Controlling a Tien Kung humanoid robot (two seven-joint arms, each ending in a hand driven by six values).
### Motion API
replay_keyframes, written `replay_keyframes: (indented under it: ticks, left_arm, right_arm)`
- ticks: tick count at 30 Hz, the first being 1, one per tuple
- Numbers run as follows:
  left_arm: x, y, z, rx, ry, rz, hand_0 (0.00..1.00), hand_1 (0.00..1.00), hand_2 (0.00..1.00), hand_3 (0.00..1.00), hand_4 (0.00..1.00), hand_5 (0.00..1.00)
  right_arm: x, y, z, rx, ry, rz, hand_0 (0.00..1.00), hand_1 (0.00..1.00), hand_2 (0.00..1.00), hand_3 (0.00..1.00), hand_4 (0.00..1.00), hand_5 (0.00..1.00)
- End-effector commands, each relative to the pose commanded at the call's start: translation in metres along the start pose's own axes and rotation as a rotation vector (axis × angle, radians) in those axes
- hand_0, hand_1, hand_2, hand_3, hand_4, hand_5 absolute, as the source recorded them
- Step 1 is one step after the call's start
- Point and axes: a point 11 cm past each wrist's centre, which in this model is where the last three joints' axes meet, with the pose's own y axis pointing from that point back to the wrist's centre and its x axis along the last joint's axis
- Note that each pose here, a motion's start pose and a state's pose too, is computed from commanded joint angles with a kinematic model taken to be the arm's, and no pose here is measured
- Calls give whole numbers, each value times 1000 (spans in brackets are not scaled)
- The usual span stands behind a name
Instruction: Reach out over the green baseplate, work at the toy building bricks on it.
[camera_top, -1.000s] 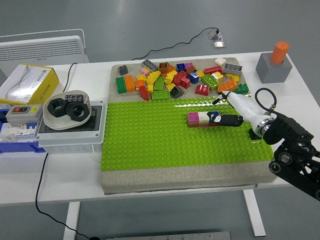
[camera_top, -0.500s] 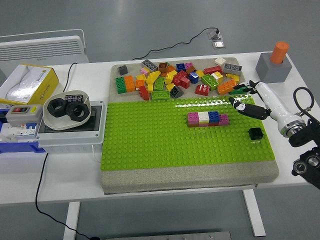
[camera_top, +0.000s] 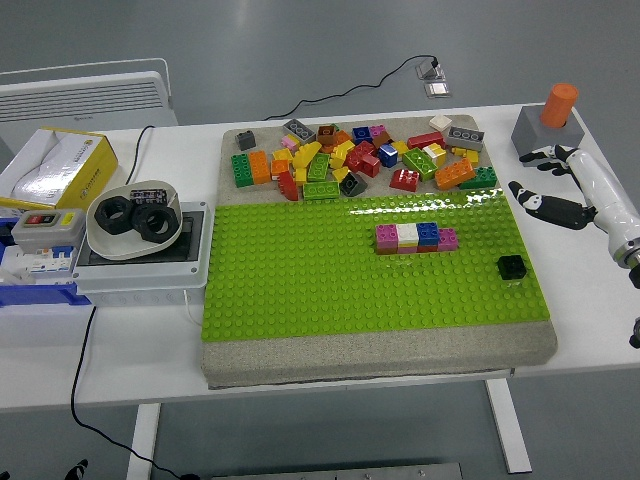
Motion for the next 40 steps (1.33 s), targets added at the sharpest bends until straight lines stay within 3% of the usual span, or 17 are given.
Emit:
replay_keyframes:
  ticks: [1,6,7,19,24,25,32,40]
  left_arm:
    - [1,0,0,1,0,1,641,564,744,973,998,998]
    - [4,0,-2,10,-1,8,641,564,744,973,998,998]
    - [4,0,-3,12,0,10,641,566,745,974,998,998]
    - [25,-5,-26,70,30,63,645,582,753,974,998,998]
    - [35,-8,-40,99,43,96,645,582,753,974,998,998]
    - [36,-8,-43,104,43,100,645,615,765,975,998,998]
    - [44,-13,-61,126,51,116,647,649,783,978,998,998]
    - [49,-16,-72,146,32,123,648,655,786,975,998,998]
  right_arm:
    - [1,1,2,-8,11,-8,748,735,783,681,721,258]
    - [-3,4,5,-41,44,-52,748,735,783,681,721,258]
    - [-4,5,6,-46,49,-59,746,732,783,690,718,180]
    - [-14,9,23,-129,154,-140,747,730,783,691,717,184]
    - [-27,6,20,-128,214,-178,747,730,783,691,717,184]
    - [-29,5,18,-126,230,-186,756,735,783,693,726,226]
    - [-48,9,18,-144,310,-261,783,748,791,695,730,204]
    - [-48,9,6,-121,357,-289,791,755,795,696,732,174]
